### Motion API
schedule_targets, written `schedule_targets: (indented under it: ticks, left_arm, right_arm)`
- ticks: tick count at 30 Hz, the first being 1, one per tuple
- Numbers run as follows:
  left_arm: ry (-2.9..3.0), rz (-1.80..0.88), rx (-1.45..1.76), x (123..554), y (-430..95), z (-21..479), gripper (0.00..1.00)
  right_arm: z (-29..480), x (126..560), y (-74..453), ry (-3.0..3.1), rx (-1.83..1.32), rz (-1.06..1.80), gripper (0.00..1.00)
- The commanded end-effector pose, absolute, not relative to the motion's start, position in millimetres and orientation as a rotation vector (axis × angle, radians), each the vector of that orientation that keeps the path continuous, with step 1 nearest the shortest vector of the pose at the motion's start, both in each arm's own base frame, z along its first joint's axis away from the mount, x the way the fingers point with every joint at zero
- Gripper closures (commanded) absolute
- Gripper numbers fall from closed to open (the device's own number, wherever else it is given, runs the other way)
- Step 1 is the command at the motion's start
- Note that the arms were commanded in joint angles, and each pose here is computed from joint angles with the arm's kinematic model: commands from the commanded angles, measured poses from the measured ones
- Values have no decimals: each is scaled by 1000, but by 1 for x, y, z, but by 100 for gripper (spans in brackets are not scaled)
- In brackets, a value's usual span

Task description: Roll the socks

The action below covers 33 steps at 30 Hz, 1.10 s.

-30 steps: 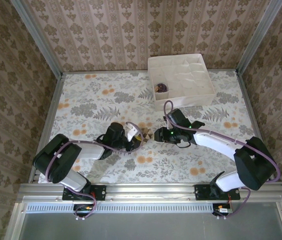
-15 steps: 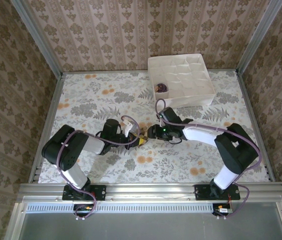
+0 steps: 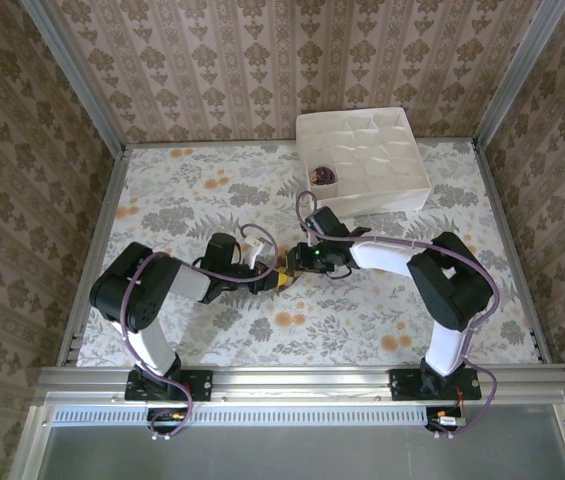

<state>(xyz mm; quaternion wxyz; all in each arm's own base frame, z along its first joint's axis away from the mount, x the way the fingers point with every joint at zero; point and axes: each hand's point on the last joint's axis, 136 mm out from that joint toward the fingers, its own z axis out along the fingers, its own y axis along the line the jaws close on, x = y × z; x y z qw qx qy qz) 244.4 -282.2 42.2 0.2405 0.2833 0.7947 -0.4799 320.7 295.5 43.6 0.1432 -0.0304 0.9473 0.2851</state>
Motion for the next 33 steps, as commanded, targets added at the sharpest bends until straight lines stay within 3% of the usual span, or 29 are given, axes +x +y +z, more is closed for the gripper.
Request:
schedule_targets:
  ticks: [1,7,17,20,27,33]
  left_arm:
    - [2379,-1252,727,232,-269,9,90]
    - [2385,-1133,763,237,-260,24,66]
    - [2231,-803,923,252,-242,89,49]
    - [2140,-625,1022,250,-239,102,38]
    - [2077,-480,1206,250,-262,96,33]
    - [2127,-596,1196,259,-283,73,35]
  right_arm:
    - [20,312,291,2834,-107,734,71]
    - [-3,303,273,2907,-61,605,79]
    - [-8,299,271,2918,-58,599,80]
    - [-6,299,274,2914,-63,610,81]
    - [1,301,278,2907,-61,639,80]
    - [6,302,281,2899,-54,668,80]
